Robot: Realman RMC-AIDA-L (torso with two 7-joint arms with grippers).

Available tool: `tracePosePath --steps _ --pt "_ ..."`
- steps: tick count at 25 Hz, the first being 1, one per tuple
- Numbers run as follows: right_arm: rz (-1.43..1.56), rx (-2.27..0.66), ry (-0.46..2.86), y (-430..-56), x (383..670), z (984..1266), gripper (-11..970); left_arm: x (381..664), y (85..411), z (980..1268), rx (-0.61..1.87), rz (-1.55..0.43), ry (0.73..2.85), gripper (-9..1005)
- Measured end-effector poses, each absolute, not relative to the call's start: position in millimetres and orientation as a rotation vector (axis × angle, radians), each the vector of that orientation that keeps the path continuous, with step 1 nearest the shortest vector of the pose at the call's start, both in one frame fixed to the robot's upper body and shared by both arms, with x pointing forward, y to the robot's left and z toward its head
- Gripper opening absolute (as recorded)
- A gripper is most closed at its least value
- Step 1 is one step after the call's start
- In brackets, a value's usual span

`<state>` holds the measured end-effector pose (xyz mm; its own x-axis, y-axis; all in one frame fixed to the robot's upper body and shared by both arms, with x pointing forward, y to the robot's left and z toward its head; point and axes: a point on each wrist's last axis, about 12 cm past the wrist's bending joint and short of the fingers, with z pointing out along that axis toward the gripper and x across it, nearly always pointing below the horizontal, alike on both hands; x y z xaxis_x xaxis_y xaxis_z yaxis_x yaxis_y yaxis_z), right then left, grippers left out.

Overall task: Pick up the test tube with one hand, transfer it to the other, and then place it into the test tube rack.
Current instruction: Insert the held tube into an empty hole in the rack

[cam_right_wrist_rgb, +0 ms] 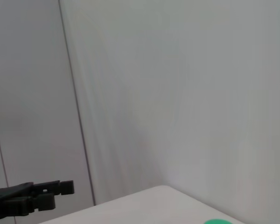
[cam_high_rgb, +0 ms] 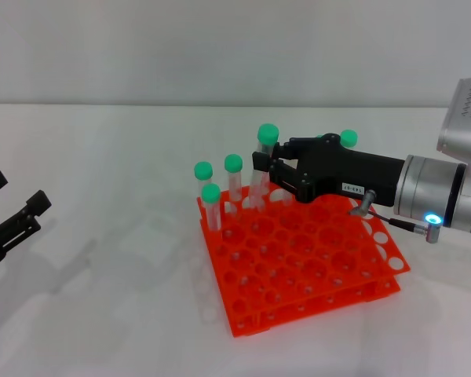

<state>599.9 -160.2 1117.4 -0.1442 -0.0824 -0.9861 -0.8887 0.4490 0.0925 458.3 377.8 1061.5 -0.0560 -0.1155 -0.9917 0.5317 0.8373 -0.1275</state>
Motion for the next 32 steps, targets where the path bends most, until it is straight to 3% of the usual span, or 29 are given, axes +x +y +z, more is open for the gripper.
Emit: tracePosePath --steps 32 --pt "0.921 -0.796 1.652 -147.0 601.1 1103.4 216 470.6 375.9 1064.5 0.351 -0.533 1.546 881"
